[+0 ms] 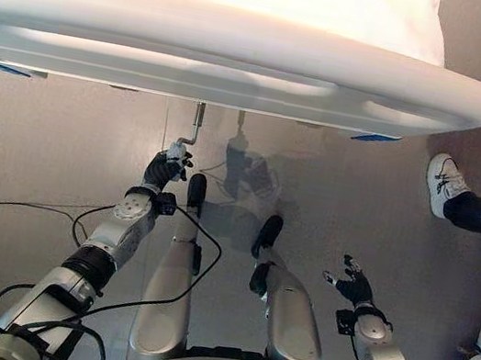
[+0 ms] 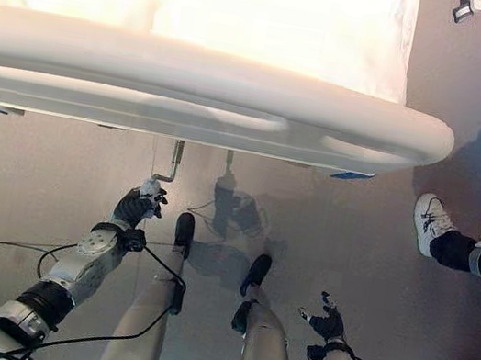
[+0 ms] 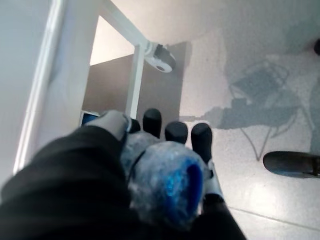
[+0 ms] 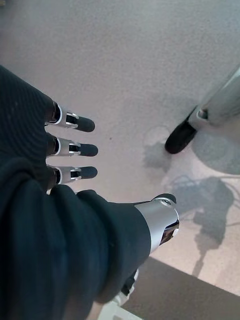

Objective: Raise the hospital bed

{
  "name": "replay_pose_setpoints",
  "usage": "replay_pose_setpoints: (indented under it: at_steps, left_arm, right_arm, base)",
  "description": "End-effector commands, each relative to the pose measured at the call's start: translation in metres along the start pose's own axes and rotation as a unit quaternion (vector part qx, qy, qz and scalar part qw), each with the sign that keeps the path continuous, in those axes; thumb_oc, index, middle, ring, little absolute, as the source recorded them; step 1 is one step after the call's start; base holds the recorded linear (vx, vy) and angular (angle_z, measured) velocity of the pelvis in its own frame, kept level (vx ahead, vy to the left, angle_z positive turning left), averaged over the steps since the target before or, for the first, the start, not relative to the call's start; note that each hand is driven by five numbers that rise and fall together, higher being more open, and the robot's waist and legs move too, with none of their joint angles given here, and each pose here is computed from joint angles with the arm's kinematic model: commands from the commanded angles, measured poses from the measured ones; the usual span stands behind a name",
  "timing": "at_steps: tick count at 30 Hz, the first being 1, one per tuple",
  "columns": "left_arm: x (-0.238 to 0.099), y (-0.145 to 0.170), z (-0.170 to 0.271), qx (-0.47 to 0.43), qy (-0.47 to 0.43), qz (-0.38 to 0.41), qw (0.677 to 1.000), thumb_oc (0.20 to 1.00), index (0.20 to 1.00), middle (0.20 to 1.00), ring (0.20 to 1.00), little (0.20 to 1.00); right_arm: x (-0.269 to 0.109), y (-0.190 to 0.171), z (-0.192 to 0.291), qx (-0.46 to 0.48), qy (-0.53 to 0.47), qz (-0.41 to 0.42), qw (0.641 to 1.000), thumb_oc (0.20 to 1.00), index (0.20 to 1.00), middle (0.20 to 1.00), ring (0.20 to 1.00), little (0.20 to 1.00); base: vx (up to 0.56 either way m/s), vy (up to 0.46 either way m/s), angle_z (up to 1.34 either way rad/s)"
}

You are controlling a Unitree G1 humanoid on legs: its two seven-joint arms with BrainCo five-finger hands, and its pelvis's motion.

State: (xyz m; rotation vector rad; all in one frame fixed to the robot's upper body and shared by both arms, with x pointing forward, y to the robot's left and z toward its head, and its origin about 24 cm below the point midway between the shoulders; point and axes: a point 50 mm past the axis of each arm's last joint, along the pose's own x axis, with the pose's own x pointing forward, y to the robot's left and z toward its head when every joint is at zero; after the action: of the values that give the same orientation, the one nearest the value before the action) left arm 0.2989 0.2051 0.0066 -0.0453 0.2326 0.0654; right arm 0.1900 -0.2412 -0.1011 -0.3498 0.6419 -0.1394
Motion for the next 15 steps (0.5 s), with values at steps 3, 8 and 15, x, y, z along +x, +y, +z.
replay_pose_setpoints:
  at_steps: [3,8,15]
  left_arm:
    - [-0.011,0.063,0.019,0.034,-0.064,0.092,0.993,0.2,0.2,0.2,0.2,0.2]
    - [-0.005,0.074,0.019,0.041,-0.048,0.122,0.991,0.2,0.2,0.2,0.2,0.2]
    - [0.013,0.089,0.035,0.056,-0.036,0.179,0.982,0.2,0.2,0.2,0.2,0.2]
  right_arm:
    - [-0.013,0.005,-0.025,0.012,0.036,0.001,0.999,1.0,1.0,1.0,1.0,1.0]
    - [-0.011,0.007,-0.02,0.014,0.026,0.005,1.0,1.0,1.0,1.0,1.0,1.0]
    - [-0.007,0.01,-0.003,0.026,-0.01,0.008,1.0,1.0,1.0,1.0,1.0,1.0]
  base:
    - [0.01,0.016,0.02]
    - [0.01,0.025,0.02]
    - [0.01,0.012,-0.01]
